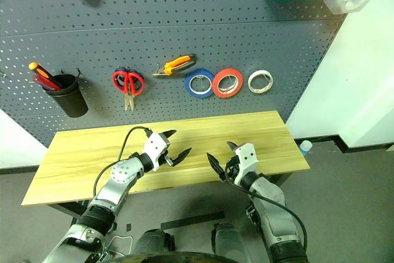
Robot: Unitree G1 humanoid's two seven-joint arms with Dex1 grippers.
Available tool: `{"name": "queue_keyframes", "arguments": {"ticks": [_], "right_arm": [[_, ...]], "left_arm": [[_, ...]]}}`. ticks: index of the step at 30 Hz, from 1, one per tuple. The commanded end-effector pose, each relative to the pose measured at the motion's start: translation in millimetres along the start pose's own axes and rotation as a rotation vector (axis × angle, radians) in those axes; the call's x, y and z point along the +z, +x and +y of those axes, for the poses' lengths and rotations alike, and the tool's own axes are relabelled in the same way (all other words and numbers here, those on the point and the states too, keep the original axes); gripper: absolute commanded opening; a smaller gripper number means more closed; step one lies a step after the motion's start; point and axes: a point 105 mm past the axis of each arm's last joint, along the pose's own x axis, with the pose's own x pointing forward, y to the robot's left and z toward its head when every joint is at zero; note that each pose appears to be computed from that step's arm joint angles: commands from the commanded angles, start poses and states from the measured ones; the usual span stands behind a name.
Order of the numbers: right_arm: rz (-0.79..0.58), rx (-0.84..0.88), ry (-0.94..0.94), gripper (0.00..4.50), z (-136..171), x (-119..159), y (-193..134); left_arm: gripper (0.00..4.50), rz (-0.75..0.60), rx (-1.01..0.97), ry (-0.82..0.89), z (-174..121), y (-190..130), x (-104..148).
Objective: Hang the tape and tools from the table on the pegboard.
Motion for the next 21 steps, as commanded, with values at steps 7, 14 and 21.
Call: {"name": "queue_keyframes", "arguments": {"ticks": [7,14,21], "right_arm": [[-0.037,0.018,-0.006,4.50,10,5,5],[-0.022,0.019,0.009,4.50,17,-2,5],[-0.032,0.012,0.009,4.50,20,-1,8]], "left_arm": [[4.49,-0.020,-0.039,0.041,-3,4,7],[4.49,-0.010,-0.086,0.049,-18,6,3],[4.49,-0.021,-0.120,0.060,-19,14,8]]}}
